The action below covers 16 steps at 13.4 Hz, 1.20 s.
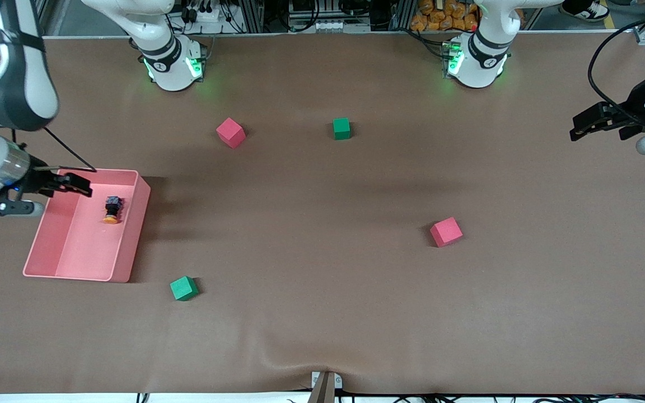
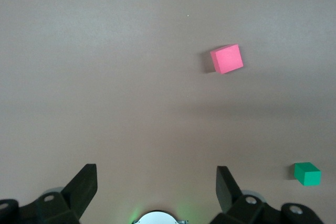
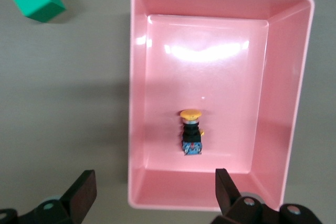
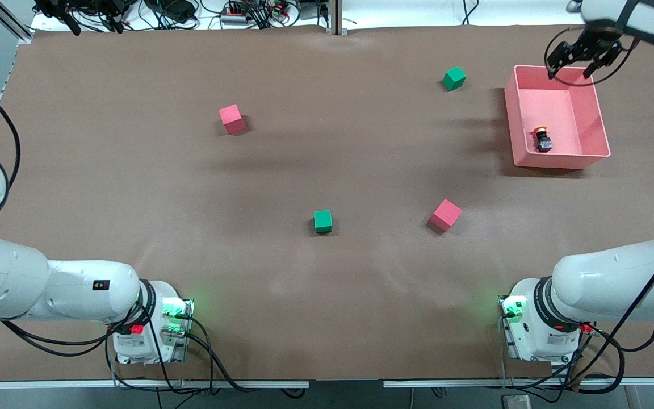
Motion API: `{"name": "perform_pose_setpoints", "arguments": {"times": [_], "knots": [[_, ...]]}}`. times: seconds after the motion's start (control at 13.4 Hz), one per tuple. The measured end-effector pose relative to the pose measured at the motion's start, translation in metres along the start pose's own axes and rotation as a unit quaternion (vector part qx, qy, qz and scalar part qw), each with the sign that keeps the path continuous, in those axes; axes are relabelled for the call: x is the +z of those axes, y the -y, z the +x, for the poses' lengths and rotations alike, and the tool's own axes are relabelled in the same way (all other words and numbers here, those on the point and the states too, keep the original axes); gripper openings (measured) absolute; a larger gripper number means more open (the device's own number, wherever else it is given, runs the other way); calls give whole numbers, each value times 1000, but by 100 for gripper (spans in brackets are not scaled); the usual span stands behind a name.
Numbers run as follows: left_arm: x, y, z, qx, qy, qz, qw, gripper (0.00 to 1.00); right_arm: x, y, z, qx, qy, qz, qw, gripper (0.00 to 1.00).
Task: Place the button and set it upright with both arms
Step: 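Reach the right gripper into the pink tray above the yellow button, then lower the right gripper and close it around the yellow button's base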
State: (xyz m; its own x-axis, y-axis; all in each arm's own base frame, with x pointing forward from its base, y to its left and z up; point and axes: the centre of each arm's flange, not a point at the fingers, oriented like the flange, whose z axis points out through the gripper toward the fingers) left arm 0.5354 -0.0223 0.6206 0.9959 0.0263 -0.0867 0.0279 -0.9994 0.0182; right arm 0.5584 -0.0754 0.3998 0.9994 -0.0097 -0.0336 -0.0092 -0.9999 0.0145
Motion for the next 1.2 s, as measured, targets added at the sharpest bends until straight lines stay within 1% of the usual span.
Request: {"name": "perform_pose_setpoints", "arguments": {"times": [0.22, 0.52, 0.67, 1.2], "knots": [[0, 0, 0, 0, 1, 0, 1000, 100, 52, -19, -8, 1, -3, -2, 1000, 100], [-5, 0, 0, 0, -5, 0, 1000, 100, 99, -42, -9, 7, 8, 1, 1000, 100], [-6, 1, 0, 0, -6, 0, 1000, 100, 111, -41, -8, 6, 11, 2, 1000, 100], [-6, 1, 0, 0, -6, 0, 1000, 100, 141, -42, -1, 4, 0, 1, 1000, 100]]}}
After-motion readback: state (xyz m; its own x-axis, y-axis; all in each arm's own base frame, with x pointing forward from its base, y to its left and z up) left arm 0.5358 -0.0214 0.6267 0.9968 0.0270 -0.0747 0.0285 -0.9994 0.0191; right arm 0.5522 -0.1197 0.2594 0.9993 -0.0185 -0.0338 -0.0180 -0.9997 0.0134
